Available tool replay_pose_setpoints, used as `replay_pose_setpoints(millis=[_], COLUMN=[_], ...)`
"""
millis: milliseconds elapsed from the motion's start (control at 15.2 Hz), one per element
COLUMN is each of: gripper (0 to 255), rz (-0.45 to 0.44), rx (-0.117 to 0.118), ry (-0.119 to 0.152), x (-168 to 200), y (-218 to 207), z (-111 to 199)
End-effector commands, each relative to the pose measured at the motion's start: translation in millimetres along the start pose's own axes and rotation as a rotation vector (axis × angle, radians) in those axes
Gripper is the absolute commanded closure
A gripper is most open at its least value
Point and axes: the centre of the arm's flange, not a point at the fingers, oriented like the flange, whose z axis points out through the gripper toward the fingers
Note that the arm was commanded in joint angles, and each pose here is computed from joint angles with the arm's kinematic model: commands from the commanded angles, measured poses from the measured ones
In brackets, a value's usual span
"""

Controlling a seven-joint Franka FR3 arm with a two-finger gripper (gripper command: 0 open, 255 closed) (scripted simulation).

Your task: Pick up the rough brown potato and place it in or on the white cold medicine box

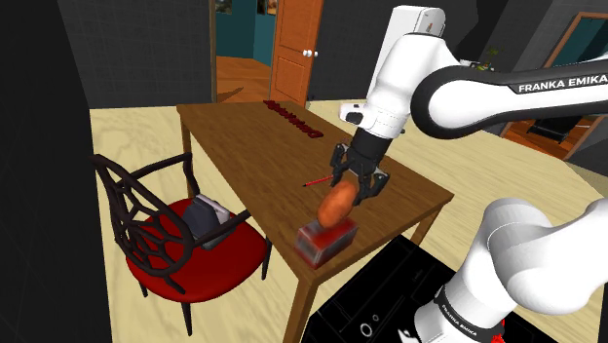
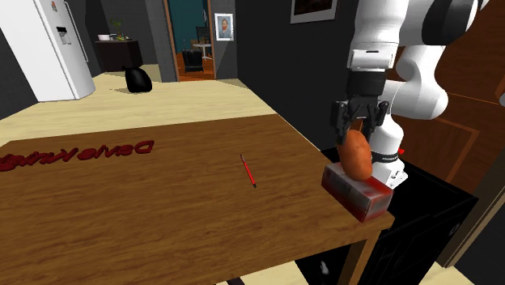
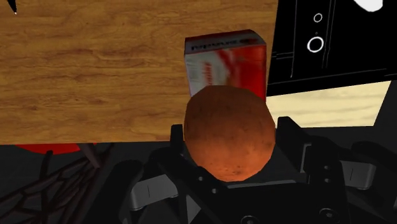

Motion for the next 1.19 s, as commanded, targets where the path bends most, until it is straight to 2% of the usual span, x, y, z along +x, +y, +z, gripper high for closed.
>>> replay_pose_setpoints(millis=[0, 198, 726, 792, 1122], gripper=[255, 255, 255, 0, 0], rz=[0.000, 0.000, 0.000, 0.000, 0.000], rx=[0.002, 0.002, 0.002, 0.002, 0.002], ry=[-0.001, -0.001, -0.001, -0.001, -0.001], x=[0.0, -2.4, -2.4, -2.2, -2.4], y=[-0.3, -1.6, -1.6, -1.2, -1.6], z=[11.9, 30.7, 30.7, 30.8, 30.7])
